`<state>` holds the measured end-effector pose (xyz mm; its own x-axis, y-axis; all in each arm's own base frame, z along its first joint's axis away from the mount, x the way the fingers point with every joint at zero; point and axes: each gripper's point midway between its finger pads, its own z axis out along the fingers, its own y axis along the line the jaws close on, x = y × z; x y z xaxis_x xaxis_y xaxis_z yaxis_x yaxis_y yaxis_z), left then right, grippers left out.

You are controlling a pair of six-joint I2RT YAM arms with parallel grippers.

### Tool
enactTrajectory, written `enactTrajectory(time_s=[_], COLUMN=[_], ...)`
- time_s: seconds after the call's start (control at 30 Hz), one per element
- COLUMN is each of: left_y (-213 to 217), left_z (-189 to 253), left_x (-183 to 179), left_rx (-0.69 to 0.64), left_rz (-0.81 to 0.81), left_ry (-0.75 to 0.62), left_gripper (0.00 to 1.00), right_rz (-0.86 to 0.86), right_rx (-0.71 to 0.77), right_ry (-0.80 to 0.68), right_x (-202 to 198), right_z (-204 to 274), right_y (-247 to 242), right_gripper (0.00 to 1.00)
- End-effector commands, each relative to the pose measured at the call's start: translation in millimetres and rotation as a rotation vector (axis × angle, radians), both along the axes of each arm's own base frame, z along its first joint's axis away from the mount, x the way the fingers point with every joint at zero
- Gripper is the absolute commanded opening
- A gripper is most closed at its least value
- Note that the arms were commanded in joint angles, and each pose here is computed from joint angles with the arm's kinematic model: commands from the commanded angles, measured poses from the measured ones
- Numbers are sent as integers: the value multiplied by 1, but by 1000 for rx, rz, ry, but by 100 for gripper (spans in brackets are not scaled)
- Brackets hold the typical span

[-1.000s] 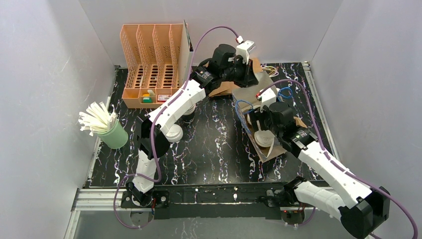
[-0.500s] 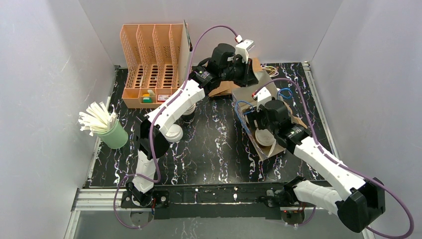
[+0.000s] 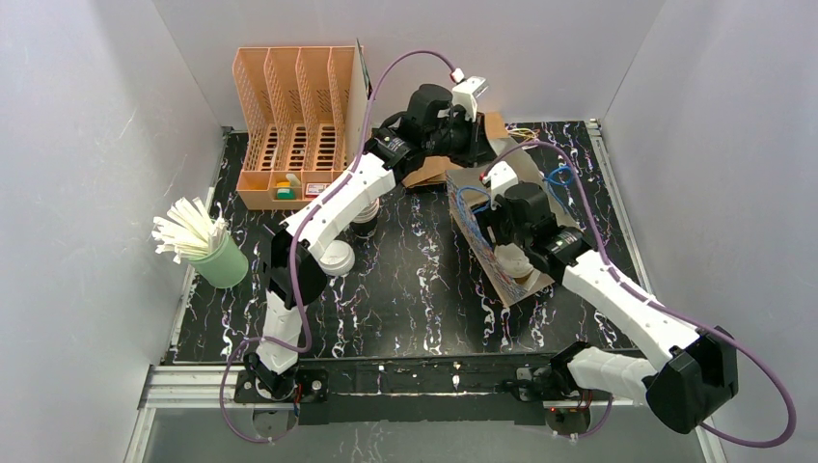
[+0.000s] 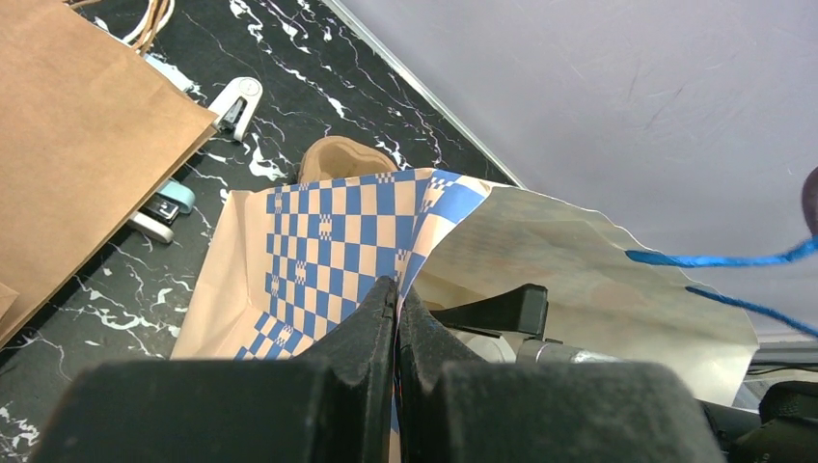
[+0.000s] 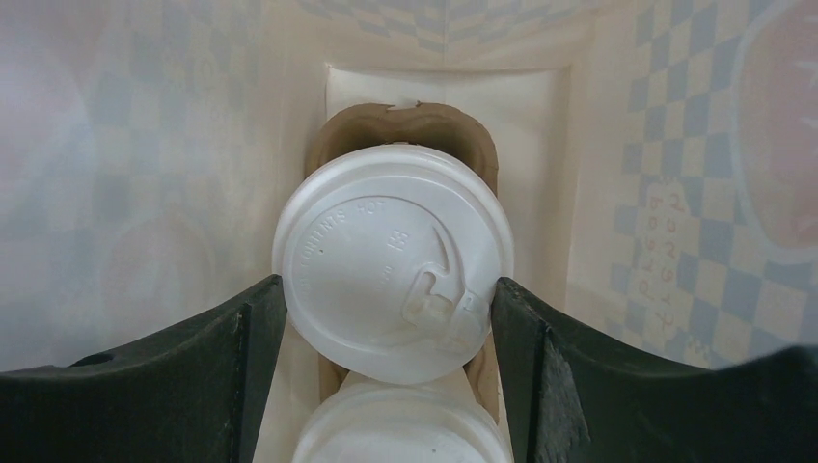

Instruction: Pack the takeout coffee

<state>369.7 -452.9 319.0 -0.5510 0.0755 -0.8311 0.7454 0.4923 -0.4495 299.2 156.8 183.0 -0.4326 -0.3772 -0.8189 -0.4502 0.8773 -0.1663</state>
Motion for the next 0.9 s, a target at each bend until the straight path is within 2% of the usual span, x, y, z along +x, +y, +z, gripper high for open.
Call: enactTrajectory(time_s=[0.0,0.47,0.87], left_y=[9,13,15], left_z=[47,31,17], left_x=[-20,-42,-56], left_rx=[-93,-101,-112], left_rz=[-26,-43,-60], left_ry=[-26,122,215], left_gripper=[0,0,0], right_rz=[15,76,93], right_rx=[26,23,-9], right_ry=[40,239,336], right_x=[-5,-49,-65], right_z=[16,11,2], right_y=[5,2,-1], right_gripper=[23,22,21])
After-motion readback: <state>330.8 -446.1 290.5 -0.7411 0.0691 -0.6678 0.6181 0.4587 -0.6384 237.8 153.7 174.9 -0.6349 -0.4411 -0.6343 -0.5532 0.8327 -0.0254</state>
